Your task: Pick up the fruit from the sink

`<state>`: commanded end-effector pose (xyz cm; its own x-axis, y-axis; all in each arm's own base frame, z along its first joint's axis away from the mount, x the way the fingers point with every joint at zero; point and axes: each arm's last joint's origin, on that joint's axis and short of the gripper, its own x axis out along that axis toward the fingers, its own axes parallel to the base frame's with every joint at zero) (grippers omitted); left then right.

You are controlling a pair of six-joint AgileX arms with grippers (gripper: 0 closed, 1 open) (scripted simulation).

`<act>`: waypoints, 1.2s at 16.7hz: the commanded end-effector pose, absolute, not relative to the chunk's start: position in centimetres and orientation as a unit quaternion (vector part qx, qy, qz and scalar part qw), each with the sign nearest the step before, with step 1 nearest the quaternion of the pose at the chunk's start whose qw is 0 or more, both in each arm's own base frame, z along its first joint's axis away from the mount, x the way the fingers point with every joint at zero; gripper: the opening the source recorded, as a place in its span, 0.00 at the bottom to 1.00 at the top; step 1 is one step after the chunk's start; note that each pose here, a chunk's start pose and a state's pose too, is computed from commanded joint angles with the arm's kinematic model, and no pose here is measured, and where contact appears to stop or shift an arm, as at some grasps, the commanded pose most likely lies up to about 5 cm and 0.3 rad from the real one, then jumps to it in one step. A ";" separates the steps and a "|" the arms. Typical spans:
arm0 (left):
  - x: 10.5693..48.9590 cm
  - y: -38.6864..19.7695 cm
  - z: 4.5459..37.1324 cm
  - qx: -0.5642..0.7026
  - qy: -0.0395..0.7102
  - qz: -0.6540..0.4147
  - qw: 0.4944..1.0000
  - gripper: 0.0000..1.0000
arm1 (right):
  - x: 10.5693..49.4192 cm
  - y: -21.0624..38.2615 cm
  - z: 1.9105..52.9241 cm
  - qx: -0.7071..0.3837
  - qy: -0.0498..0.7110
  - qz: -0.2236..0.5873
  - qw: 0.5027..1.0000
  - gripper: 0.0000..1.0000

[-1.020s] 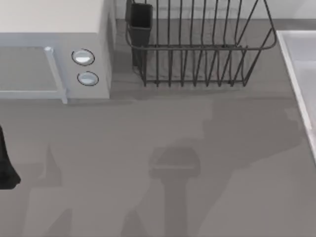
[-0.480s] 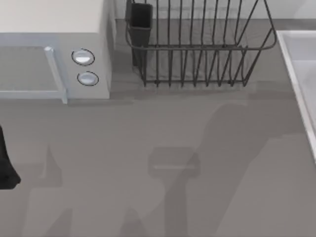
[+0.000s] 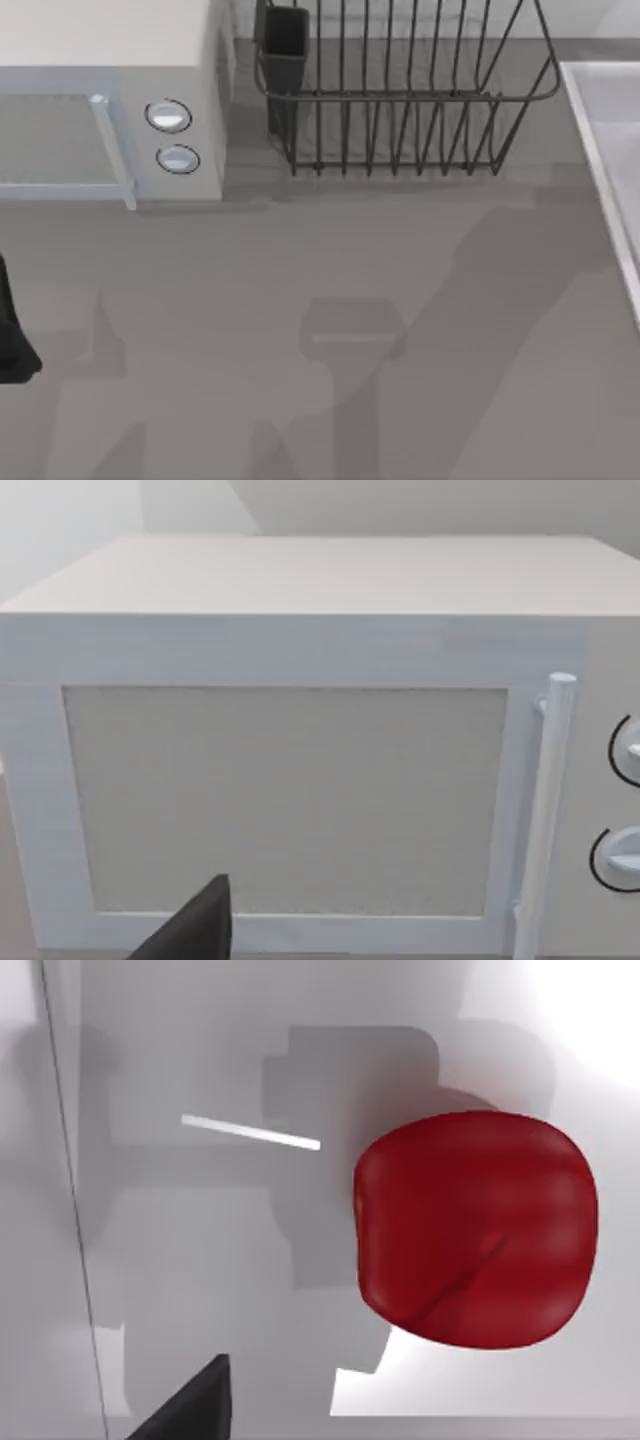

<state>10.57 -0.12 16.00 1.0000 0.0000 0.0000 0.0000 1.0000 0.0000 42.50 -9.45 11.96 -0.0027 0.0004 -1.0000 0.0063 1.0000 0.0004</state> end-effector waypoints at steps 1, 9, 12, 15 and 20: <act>10.6 -0.1 16.0 0.000 0.000 0.000 1.000 1.00 | 42.6 -9.5 10.4 0.002 0.707 -0.002 0.707 1.00; 10.6 -0.1 16.0 0.000 0.000 0.000 1.000 1.00 | 42.0 -9.5 0.4 0.004 0.707 -0.004 0.707 1.00; 10.6 -0.1 16.0 0.000 0.000 0.000 1.000 1.00 | 42.0 -9.5 0.4 0.004 0.707 -0.004 0.707 1.00; 10.6 -0.1 16.0 0.000 0.000 0.000 1.000 1.00 | 42.0 -9.5 0.4 0.004 0.707 -0.004 0.707 0.77; 10.6 -0.1 16.0 0.000 0.000 0.000 1.000 1.00 | 42.0 -9.5 0.4 0.004 0.707 -0.004 0.707 0.40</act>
<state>10.57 -0.12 16.00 1.0000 0.0000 0.0000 0.0000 1.0000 0.0000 41.98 -9.52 0.40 0.0000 0.0000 -1.0000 0.0100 0.9999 0.0000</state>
